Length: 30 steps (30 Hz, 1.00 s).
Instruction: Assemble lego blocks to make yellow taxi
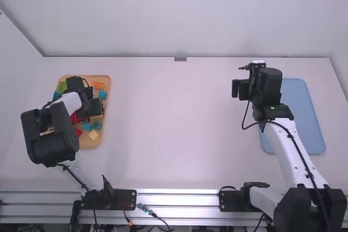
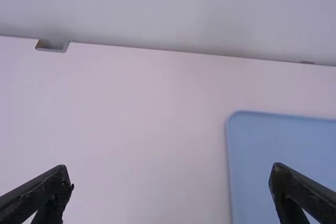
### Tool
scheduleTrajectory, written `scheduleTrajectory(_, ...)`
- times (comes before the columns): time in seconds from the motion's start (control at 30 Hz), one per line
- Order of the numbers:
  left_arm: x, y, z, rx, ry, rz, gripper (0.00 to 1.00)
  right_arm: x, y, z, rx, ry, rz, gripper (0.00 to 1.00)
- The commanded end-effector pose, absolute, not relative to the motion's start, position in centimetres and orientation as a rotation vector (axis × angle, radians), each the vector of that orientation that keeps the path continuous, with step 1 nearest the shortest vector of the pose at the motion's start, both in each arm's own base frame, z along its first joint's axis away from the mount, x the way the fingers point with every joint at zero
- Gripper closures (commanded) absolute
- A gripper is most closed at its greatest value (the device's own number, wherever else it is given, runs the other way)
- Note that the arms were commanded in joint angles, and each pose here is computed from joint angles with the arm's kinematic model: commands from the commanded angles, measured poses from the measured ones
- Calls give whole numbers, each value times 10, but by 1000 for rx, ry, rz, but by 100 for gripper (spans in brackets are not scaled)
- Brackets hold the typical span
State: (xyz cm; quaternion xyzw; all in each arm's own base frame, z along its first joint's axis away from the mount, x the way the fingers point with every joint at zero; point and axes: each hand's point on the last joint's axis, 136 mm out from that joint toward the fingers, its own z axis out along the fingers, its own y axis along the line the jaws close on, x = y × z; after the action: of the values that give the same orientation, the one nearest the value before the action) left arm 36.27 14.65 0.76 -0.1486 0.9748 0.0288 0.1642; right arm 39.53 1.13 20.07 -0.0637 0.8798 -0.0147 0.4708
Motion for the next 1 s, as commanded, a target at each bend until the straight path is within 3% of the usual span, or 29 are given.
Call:
scheduleTrajectory(0.0, 375, 149, 17, -444, 2759, 62, 60, 398, 13, 207, -160, 2141, -33, 1)
scheduleTrajectory(0.13, 374, 148, 19, -446, 2770, 59, 37, 398, 13, 207, -159, 2141, -33, 1)
scheduleTrajectory(0.5, 363, 144, 0, -447, 2778, 56, 18, 398, 13, 207, -159, 2143, -34, 1)
scheduleTrajectory(0.97, 359, 150, -12, -591, 2717, 104, 21, 397, 14, 207, -161, 2145, -31, 1)
